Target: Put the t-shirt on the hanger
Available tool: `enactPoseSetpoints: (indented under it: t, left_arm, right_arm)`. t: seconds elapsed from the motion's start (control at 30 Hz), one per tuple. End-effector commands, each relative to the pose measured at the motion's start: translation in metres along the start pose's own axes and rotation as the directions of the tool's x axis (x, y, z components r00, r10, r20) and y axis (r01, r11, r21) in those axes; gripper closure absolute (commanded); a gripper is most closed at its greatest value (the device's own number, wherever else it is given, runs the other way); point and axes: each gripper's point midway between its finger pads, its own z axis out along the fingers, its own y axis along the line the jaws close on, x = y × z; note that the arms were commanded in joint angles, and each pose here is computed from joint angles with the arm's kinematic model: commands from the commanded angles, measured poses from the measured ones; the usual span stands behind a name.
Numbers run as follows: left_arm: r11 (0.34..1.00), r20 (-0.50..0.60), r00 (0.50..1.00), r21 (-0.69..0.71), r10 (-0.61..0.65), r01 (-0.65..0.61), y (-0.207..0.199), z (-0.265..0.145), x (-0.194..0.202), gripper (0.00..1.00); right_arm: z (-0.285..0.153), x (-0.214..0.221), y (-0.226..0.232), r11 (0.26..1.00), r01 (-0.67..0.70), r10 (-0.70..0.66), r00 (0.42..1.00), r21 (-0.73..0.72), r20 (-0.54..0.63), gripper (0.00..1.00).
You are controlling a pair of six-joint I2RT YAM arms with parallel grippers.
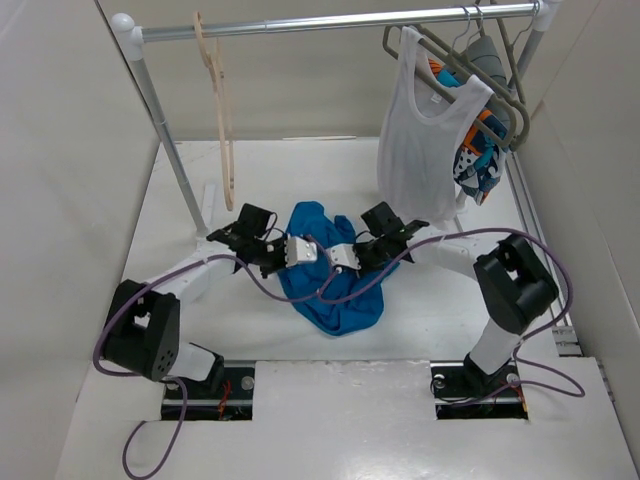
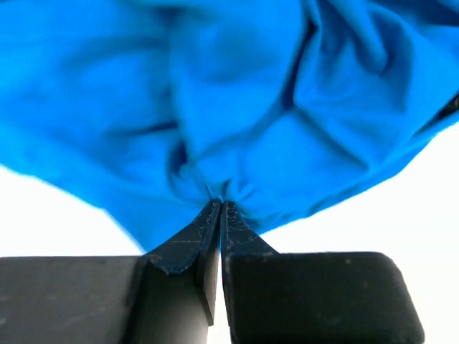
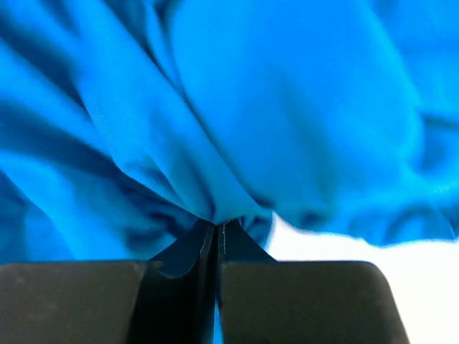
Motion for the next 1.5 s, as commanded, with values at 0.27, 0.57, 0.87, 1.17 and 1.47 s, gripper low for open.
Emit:
enactPoseSetpoints:
  t: [0.27,0.57,0.87,1.17,1.47]
  left_arm:
    - [0.953,0.152,0.952,-0.11,-0.264,0.282,0.027,-0.094,-0.057,1.0]
    - [0.899,0.405,0.881,-0.248,-0.242,0.361,0.035,-0.151,-0.115,1.0]
    - [0.728,0.258,0.79,-0.308,-0.556,0.613,0.065,-0.092,-0.042,1.0]
    - [0.826,0.143,0.859,-0.238,-0.491,0.512,0.033,-0.074,-0.02,0.47]
    - [0.966,0.129,0.99,-0.242,-0.062,0.092,-0.01,-0.095,-0.03,0.0]
  right_arm:
    - [-0.17,-0.053,-0.119,0.875,0.016,-0.046,0.998,0.484,0.05,1.0]
    - [-0.219,-0.075,-0.124,0.837,0.04,-0.101,0.991,0.545,0.083,1.0]
    - [-0.172,-0.04,-0.185,0.87,-0.023,0.018,1.0,0.493,0.016,0.85]
    - [-0.186,-0.073,-0.191,0.83,0.058,-0.035,0.998,0.555,-0.052,0.0]
    - [-0.242,-0.109,-0.182,0.742,0.114,-0.027,0.99,0.661,-0.141,0.0]
